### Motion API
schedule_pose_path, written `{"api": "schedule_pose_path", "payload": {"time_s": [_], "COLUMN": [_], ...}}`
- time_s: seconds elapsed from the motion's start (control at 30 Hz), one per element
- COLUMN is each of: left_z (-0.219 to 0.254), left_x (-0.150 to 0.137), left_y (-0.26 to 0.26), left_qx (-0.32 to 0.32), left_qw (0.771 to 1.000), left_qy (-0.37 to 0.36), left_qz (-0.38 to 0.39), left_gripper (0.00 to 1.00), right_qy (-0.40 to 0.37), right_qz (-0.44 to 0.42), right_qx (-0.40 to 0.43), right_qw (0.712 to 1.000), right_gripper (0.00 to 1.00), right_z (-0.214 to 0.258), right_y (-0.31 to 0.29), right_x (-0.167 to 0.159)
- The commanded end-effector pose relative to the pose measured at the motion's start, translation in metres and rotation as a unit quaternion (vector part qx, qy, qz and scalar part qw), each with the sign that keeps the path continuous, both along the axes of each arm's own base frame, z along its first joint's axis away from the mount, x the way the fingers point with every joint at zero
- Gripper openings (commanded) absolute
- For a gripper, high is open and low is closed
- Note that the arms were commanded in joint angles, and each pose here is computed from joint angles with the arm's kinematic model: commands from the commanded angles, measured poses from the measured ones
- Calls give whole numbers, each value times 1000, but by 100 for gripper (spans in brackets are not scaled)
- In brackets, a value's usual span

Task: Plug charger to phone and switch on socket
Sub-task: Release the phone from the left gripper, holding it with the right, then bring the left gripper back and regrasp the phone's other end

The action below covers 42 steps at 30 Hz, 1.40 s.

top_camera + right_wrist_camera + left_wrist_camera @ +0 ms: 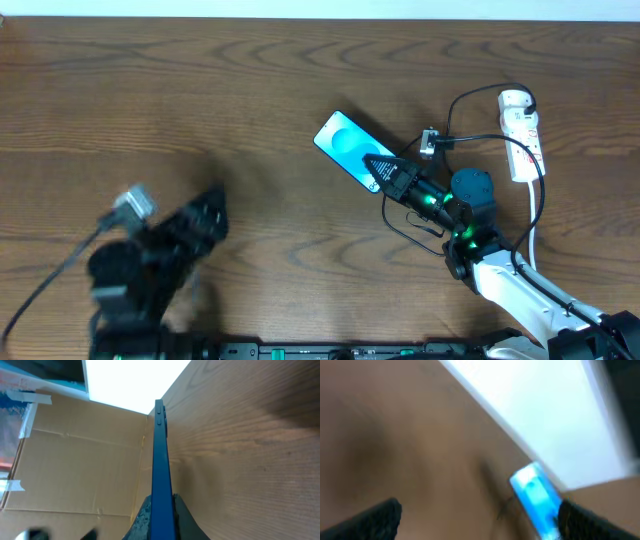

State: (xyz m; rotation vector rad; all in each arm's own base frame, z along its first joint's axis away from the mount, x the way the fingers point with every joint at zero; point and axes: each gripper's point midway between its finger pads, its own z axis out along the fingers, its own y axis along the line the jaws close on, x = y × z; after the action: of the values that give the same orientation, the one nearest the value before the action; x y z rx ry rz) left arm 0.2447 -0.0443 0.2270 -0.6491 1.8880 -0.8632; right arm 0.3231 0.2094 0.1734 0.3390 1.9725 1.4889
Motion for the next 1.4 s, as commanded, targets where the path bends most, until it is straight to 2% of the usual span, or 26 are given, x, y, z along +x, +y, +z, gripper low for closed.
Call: {"api": "schedule_pose_path", "payload": {"time_s": [0.0,0.1,0.2,0.33,0.47,0.6,0.87,1.0,1.13,1.23,1.37], "left_z": [-44,-57,-57,-52,-70,-85,-54,-54,-54,-54,-54], "left_x": [15,29,40,50,55,56,61,61,61,61,62], "left_y": [-36,-49,-70,-96,-117,-130,-129,-129,-129,-129,-128], "left_qx": [-206,-288,-331,-355,-382,-403,-421,-421,-421,-428,-434], "left_qw": [974,950,931,917,902,888,885,885,885,881,880], "left_qy": [74,85,90,77,113,142,78,78,78,84,84], "left_qz": [-53,-80,-123,-164,-169,-169,-184,-183,-183,-181,-174], "left_gripper": [98,98,98,98,98,98,98,92,91,83,79], "right_qy": [-13,-12,-7,21,39,42,114,116,121,125,129], "right_qz": [9,3,-21,-48,-53,-22,-47,-39,-26,-24,-28], "right_qx": [9,8,9,31,46,46,73,74,76,78,81], "right_qw": [1000,1000,1000,998,997,998,990,990,989,989,988], "right_gripper": [1,1,1,1,1,1,1,1,1,1,1], "right_z": [11,10,9,9,9,8,-4,-4,-4,-4,-4], "right_y": [2,0,-4,-5,3,23,41,54,63,68,73], "right_x": [-1,1,6,10,7,-7,-18,-27,-36,-40,-44]}}
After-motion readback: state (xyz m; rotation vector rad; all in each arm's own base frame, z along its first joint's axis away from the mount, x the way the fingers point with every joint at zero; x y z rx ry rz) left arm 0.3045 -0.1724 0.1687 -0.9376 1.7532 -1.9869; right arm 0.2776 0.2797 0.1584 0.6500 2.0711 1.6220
